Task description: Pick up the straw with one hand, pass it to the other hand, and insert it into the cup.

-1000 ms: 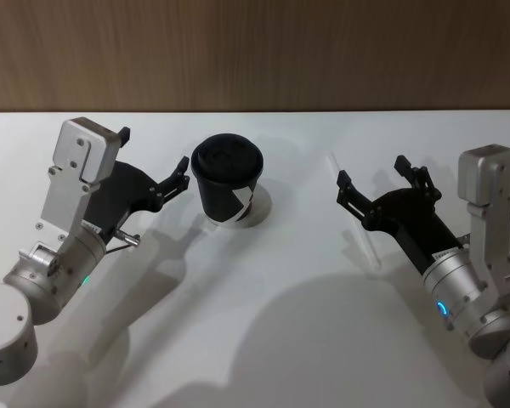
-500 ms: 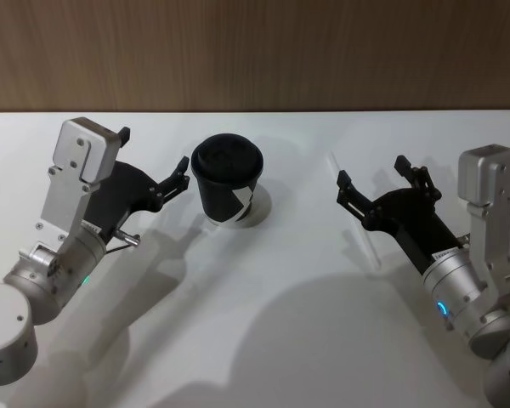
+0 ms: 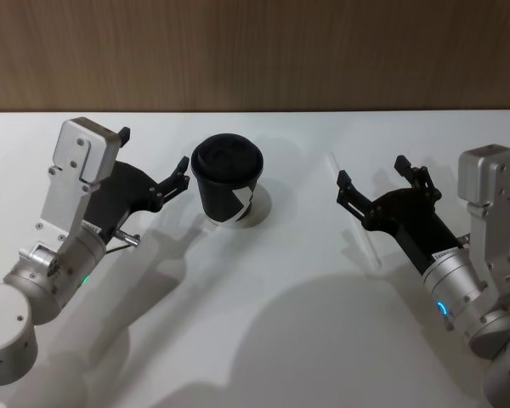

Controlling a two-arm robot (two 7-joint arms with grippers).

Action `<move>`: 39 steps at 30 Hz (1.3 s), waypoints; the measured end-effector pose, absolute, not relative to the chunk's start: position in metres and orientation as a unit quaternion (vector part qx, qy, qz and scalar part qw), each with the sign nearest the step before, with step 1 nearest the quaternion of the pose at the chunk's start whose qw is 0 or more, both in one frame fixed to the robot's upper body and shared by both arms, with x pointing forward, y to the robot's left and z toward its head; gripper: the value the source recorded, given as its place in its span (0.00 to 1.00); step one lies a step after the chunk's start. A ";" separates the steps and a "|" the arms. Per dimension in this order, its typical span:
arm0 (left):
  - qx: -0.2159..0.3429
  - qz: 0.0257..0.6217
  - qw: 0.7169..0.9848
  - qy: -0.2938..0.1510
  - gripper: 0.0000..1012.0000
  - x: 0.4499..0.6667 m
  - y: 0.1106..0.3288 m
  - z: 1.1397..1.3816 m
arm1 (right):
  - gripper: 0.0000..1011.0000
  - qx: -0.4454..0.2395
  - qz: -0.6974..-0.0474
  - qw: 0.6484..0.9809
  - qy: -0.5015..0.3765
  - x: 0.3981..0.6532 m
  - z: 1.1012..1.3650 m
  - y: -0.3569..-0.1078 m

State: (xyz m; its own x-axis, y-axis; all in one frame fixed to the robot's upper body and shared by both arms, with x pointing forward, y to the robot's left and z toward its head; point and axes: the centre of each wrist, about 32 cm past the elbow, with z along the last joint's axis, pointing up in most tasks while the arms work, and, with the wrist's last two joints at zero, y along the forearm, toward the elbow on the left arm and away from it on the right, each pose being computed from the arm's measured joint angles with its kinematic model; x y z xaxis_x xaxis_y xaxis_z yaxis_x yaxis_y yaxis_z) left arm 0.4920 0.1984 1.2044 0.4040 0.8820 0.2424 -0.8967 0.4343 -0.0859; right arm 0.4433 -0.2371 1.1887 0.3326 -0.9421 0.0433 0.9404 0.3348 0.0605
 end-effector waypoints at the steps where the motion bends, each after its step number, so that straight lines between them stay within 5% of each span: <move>1: 0.029 0.531 0.837 -0.126 0.99 0.492 0.198 1.204 | 0.99 0.012 -0.577 0.816 -0.035 0.443 1.189 -0.237; 39: 0.029 0.531 0.837 -0.126 0.99 0.492 0.198 1.204 | 0.99 -0.031 -0.594 0.803 -0.013 0.433 1.194 -0.233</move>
State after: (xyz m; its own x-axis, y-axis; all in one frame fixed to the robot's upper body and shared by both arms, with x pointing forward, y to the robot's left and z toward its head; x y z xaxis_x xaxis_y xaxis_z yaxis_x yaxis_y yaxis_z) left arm 0.4920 0.1984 1.2044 0.4040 0.8820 0.2424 -0.8967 0.4343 -0.0859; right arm 0.4325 -0.2327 1.1936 0.2931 -0.9543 0.0583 0.9560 0.2915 -0.0336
